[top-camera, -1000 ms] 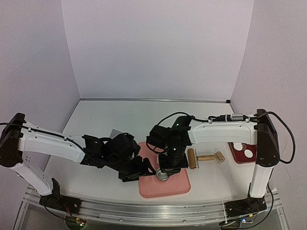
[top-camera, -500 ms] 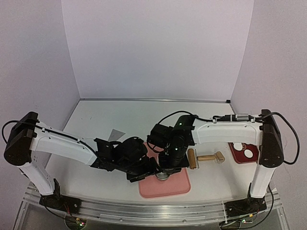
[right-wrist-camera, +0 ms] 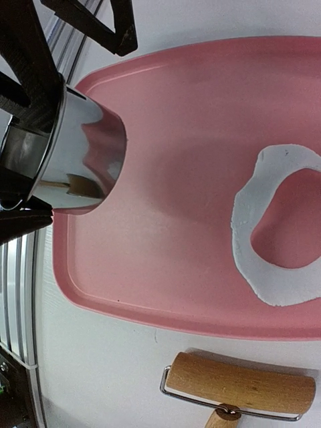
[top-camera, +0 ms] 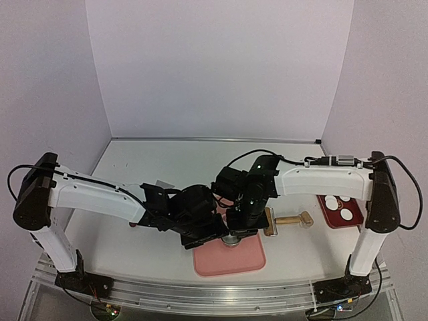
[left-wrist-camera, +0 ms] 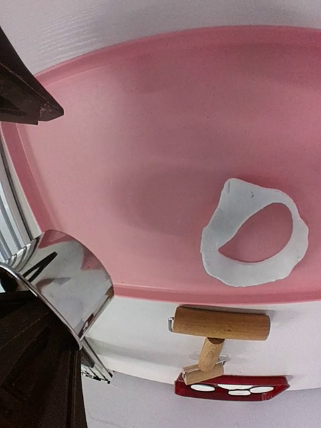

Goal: Roll out the dumpling wrappers from the dough

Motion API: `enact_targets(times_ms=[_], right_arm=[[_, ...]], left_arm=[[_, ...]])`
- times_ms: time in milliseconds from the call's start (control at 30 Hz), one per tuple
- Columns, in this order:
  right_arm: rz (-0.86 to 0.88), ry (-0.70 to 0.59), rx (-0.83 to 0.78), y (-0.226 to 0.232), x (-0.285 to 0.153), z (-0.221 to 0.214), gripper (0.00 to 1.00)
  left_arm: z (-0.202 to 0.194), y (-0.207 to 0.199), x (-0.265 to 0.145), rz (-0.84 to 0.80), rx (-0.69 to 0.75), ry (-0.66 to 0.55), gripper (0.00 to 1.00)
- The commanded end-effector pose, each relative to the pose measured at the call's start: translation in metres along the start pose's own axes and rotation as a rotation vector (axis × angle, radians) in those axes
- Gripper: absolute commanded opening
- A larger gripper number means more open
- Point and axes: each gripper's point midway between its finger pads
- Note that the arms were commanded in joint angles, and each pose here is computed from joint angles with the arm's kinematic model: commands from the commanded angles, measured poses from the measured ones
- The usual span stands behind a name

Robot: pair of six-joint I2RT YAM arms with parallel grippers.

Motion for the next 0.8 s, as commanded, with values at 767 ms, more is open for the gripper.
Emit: enact_targets(times_ms=[767], right_arm=[[0.059, -0.097, 0.005, 0.034, -0.015, 0.017, 0.0]], left_arm=[[-0.001, 0.04, 0.0, 0.159, -0.057, -0.141, 0.81]])
Point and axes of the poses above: each gripper's point midway between its finger pads, its own x axis out along the fingers, its own y axis along the line the jaws close on, z = x × y, and after that the axes turned 14 degrees about -x, right-handed
